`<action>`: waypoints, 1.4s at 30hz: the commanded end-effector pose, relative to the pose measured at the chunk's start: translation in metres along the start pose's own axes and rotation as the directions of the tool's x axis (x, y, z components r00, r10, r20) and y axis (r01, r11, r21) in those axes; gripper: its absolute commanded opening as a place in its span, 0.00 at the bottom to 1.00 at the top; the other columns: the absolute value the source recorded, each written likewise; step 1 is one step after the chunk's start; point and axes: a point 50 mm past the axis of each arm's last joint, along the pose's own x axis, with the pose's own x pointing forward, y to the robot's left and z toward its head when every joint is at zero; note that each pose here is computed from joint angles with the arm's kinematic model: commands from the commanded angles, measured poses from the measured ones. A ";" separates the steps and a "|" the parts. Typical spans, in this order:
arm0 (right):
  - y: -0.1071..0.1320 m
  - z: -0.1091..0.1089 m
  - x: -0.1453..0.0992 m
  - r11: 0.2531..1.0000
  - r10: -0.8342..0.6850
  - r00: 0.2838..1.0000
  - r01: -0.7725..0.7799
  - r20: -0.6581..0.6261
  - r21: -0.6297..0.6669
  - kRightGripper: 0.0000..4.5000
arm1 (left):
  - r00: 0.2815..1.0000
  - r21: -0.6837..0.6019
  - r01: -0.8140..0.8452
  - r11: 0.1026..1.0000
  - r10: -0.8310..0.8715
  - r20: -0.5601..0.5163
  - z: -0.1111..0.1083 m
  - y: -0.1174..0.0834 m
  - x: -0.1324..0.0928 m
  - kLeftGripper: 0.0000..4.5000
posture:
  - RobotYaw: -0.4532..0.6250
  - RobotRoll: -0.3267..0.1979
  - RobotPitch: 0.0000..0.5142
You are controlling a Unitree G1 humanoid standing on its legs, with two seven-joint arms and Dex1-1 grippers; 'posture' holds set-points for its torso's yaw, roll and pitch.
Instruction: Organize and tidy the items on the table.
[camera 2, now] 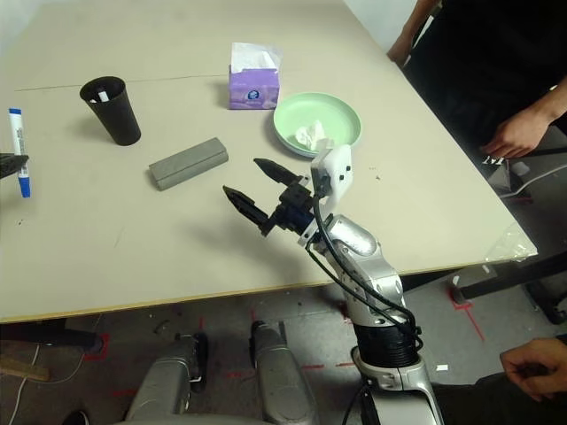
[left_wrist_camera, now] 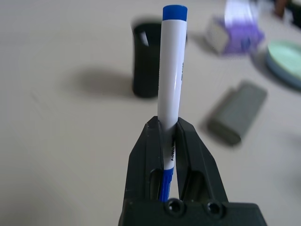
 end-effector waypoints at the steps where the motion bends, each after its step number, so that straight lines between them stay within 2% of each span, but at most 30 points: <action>1: 0.001 -0.001 -0.004 1.000 -0.014 1.000 0.014 -0.010 -0.014 1.00 | 0.991 0.047 -0.047 0.998 0.041 0.127 0.009 -0.002 0.001 0.05 | 0.33 0.62 0.39; 4: 0.001 -0.001 -0.004 1.000 -0.013 1.000 0.013 -0.014 -0.014 1.00 | 0.963 0.081 -0.045 0.996 0.022 0.269 0.025 -0.011 0.020 0.05 | 0.33 0.62 0.40; 7: 0.003 -0.002 -0.003 1.000 -0.007 1.000 0.007 -0.012 -0.008 1.00 | 0.935 0.111 -0.034 0.993 -0.008 0.356 0.040 -0.019 0.042 0.05 | 0.32 0.62 0.40; 10: 0.004 0.000 -0.002 1.000 -0.001 1.000 0.001 -0.003 -0.003 1.00 | 0.904 0.132 -0.034 0.991 -0.025 0.426 0.054 -0.023 0.063 0.05 | 0.31 0.62 0.41; 13: 0.005 0.001 -0.002 1.000 0.000 1.000 0.000 0.003 0.000 1.00 | 0.884 0.142 -0.060 0.988 -0.013 0.467 0.063 -0.019 0.074 0.05 | 0.30 0.62 0.41; 16: 0.009 0.000 -0.004 0.999 0.032 0.999 -0.032 -0.008 -0.015 1.00 | 0.853 0.145 -0.086 0.986 -0.002 0.523 0.081 -0.019 0.094 0.05 | 0.28 0.62 0.42; 22: 0.013 0.003 -0.004 0.995 0.091 0.996 -0.091 -0.004 -0.029 1.00 | 0.847 0.151 -0.122 0.981 0.023 0.532 0.090 -0.016 0.115 0.05 | 0.26 0.62 0.44; 30: 0.018 0.005 -0.005 0.990 0.139 0.990 -0.140 -0.010 -0.032 1.00 | 0.862 0.120 -0.155 0.981 0.075 0.502 0.080 -0.018 0.132 0.05 | 0.25 0.62 0.48; 42: 0.022 0.009 -0.010 0.993 0.120 0.993 -0.120 -0.013 -0.022 1.00 | 0.880 0.093 -0.176 0.980 0.114 0.462 0.067 -0.026 0.146 0.05 | 0.21 0.62 0.51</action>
